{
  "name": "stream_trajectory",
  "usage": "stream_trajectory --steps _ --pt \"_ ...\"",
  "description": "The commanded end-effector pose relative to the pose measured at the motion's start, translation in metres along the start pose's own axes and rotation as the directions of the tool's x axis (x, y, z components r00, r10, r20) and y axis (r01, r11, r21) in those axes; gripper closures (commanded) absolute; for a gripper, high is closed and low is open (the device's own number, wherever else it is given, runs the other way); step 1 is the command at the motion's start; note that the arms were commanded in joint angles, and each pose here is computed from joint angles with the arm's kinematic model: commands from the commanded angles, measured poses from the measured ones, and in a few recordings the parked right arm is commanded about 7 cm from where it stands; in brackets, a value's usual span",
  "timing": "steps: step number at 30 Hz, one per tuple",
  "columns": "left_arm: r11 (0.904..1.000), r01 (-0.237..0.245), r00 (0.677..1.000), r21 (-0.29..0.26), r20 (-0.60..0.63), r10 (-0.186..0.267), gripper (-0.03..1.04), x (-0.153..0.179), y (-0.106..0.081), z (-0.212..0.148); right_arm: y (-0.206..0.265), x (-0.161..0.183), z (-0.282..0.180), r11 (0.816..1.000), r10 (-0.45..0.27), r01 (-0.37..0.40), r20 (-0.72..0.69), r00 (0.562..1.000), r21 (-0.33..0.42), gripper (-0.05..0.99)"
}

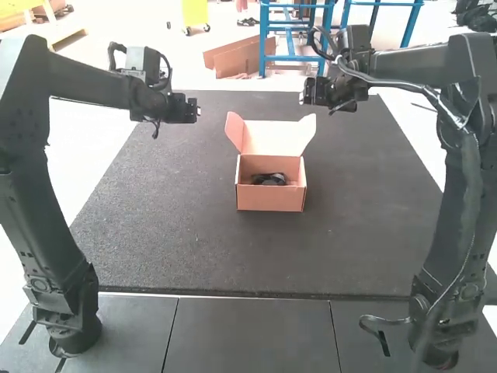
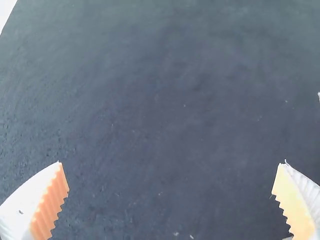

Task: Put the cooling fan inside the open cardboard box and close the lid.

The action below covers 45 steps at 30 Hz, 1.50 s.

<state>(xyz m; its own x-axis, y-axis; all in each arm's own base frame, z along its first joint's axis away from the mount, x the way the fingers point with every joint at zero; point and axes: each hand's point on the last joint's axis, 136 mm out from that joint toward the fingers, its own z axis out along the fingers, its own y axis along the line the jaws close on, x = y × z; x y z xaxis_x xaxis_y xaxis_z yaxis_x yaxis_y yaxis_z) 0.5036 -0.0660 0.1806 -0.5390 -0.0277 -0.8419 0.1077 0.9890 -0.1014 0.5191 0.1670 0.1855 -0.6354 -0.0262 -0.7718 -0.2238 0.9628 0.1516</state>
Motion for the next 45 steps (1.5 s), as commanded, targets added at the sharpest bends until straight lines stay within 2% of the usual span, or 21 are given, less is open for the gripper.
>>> stream_trajectory --steps 1,12,23,32,35,38,42,45 --pt "0.9989 0.006 0.999 0.047 0.039 -0.007 0.04 -0.022 -0.012 0.005 -0.005 -0.016 0.001 1.000 -0.012 0.012 0.025 1.000 0.014 0.03" --pt "0.9955 0.011 1.000 0.094 0.018 -0.013 0.04 -0.028 -0.020 0.031 -0.002 -0.011 0.013 1.000 -0.011 0.009 -0.068 0.998 -0.020 0.03" --pt "0.9845 -0.009 1.000 0.175 -0.025 0.014 0.04 -0.016 -0.057 0.039 -0.006 -0.004 0.012 1.000 -0.001 -0.002 -0.105 0.994 -0.028 0.03" --pt "0.9791 -0.013 0.999 0.203 -0.028 0.019 0.04 -0.018 -0.069 0.037 -0.003 0.000 0.012 0.999 -0.001 -0.004 -0.124 0.992 -0.042 0.04" --pt "0.9743 -0.005 1.000 0.225 -0.029 0.012 0.04 -0.019 -0.073 0.035 -0.003 0.002 0.011 0.999 -0.002 -0.003 -0.128 0.992 -0.042 0.05" --pt "0.9641 0.016 0.999 0.265 -0.035 -0.007 0.04 -0.019 -0.080 0.034 -0.005 0.004 0.012 0.999 -0.001 -0.004 -0.135 0.991 -0.038 0.05" --pt "0.9446 0.035 0.999 0.326 -0.044 -0.022 0.04 -0.019 -0.094 0.031 -0.006 0.003 0.011 0.999 -0.001 -0.004 -0.134 0.991 -0.038 0.07" --pt "0.9379 0.031 0.999 0.346 -0.048 -0.015 0.04 -0.017 -0.103 0.029 -0.006 0.004 0.012 0.999 -0.001 -0.004 -0.135 0.991 -0.037 0.08"
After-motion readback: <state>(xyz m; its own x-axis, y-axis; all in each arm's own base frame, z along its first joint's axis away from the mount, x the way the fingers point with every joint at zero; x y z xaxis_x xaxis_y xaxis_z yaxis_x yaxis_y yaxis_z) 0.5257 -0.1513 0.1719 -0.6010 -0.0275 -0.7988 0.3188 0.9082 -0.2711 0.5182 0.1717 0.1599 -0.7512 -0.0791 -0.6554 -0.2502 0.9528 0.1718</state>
